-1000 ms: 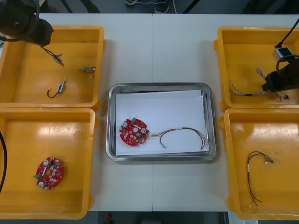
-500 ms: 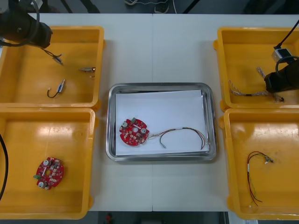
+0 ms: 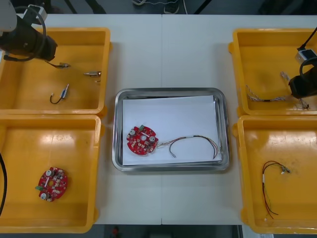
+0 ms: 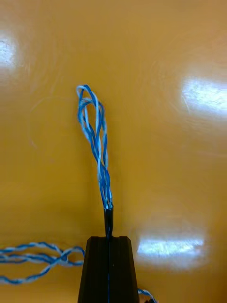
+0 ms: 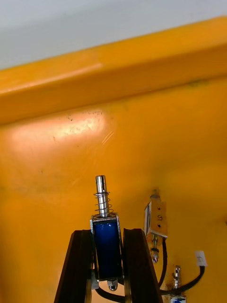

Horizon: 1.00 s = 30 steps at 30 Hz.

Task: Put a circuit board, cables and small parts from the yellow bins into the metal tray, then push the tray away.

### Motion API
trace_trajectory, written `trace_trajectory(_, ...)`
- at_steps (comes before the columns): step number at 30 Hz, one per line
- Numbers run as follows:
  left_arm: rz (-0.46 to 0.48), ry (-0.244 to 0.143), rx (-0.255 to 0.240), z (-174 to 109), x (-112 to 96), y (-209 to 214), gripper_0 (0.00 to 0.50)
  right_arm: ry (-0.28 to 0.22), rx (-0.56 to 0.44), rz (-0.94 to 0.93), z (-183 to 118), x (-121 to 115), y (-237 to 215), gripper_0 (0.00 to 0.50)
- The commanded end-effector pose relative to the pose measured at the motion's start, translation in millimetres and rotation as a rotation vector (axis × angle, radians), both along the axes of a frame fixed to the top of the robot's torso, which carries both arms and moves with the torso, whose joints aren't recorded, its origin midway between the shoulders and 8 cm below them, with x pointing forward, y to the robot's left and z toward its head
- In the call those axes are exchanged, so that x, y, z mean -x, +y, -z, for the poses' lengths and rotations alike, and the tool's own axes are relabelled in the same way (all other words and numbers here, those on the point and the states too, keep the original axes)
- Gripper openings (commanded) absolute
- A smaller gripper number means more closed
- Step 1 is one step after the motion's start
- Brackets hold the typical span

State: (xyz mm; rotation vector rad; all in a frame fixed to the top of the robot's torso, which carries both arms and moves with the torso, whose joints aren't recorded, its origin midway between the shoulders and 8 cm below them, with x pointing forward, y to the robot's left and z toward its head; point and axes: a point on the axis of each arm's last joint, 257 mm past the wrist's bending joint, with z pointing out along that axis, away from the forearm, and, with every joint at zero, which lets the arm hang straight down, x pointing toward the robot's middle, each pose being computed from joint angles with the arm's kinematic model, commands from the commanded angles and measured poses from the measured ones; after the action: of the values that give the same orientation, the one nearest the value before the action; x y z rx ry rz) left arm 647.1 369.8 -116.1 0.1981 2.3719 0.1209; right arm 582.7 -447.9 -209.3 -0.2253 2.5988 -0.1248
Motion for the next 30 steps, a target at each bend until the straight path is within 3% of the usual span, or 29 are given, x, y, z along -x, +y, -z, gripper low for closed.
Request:
trace_trajectory(1, 0.003, -0.001, -0.038, 15.7, 2.1, 7.4, 0.0, -0.044, -0.03, 0.003, -36.3, 4.2, -3.1, 0.0)
trace_trajectory(11, 0.012, 0.02, -0.049, 35.2, 7.0, 7.9, 0.0, -0.034, -0.02, -0.024, -80.3, 24.2, 1.5, 0.0)
trace_trajectory(24, 0.01, 0.069, -0.022, 63.8, 13.5, 0.2, 0.0, 0.056, 0.036, -0.113, -119.6, 70.8, 29.6, 0.0)
trace_trajectory(30, 0.009, 0.069, -0.019, 72.3, 12.3, 2.3, 0.0, -0.017, 0.089, -0.164, -145.0, 65.5, 44.8, 0.0)
